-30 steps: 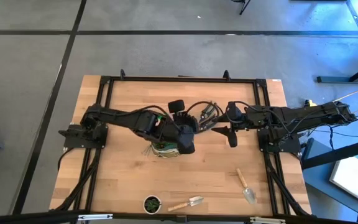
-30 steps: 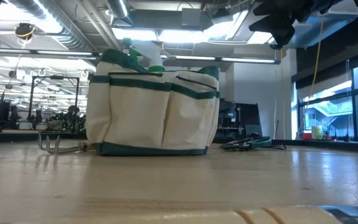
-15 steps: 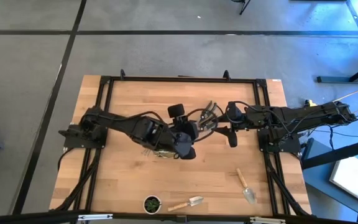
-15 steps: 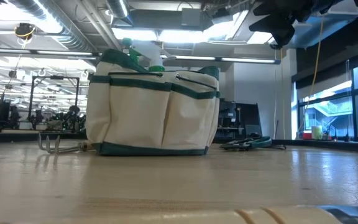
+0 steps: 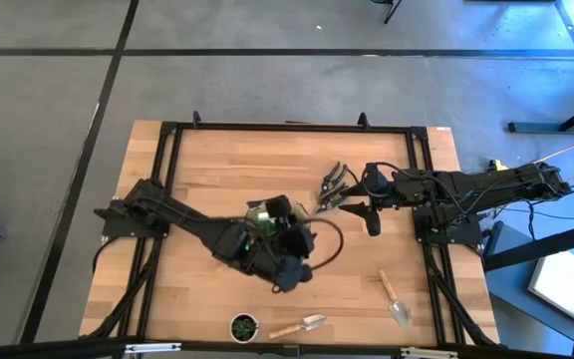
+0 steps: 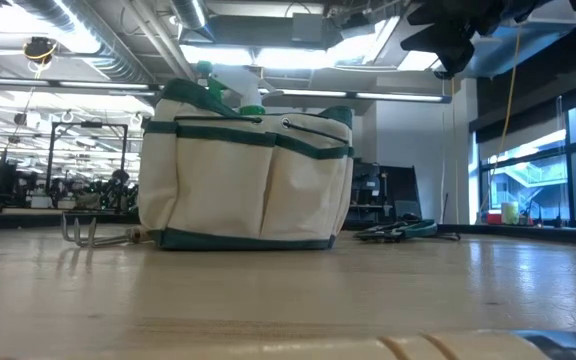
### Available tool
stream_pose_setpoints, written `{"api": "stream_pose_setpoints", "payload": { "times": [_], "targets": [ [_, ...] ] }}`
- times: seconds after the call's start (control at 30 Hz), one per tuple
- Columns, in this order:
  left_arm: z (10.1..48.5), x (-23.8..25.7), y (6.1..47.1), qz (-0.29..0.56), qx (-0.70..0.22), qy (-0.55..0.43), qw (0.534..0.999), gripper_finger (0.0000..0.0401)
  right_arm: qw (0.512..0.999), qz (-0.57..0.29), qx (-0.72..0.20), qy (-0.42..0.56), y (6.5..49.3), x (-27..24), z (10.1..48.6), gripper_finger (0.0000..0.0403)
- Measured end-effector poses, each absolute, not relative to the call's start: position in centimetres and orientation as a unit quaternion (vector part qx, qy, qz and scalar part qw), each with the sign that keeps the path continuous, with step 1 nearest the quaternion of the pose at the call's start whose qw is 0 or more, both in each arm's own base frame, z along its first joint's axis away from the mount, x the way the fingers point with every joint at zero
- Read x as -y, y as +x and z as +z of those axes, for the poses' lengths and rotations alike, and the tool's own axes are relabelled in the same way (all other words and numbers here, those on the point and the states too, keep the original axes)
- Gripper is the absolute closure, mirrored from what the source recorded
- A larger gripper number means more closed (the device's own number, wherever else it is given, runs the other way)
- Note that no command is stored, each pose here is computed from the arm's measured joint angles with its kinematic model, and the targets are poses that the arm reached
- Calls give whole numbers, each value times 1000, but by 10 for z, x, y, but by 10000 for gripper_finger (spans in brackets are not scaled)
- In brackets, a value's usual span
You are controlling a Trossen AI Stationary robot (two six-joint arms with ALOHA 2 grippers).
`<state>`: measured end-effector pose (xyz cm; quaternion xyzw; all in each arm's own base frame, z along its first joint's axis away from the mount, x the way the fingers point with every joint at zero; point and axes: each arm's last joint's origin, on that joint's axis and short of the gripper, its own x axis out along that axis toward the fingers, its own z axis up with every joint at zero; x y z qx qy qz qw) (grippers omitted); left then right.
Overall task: Pick & Place Garden tools in Gardening bag
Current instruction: Adjust the green gardening bag
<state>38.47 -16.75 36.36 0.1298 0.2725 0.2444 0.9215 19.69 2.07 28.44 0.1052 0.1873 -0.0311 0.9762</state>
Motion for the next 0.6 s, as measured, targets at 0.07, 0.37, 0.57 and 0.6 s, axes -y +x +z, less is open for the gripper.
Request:
{"api": "stream_pose_setpoints", "payload": {
  "times": [0.07, 0.37, 0.57, 0.6],
  "targets": [
    [356, 176, 384, 245, -263, 131, 924, 249, 976, -31, -187, 105, 197, -21, 284, 208],
    [333, 202, 374, 231, -251, 108, 934, 262, 976, -31, -187, 105, 197, -21, 284, 208],
    [318, 221, 361, 233, -239, 91, 938, 295, 976, -31, -187, 105, 197, -21, 284, 208],
    [315, 224, 359, 238, -236, 91, 938, 302, 976, -31, -187, 105, 197, -21, 284, 208]
  ]
}}
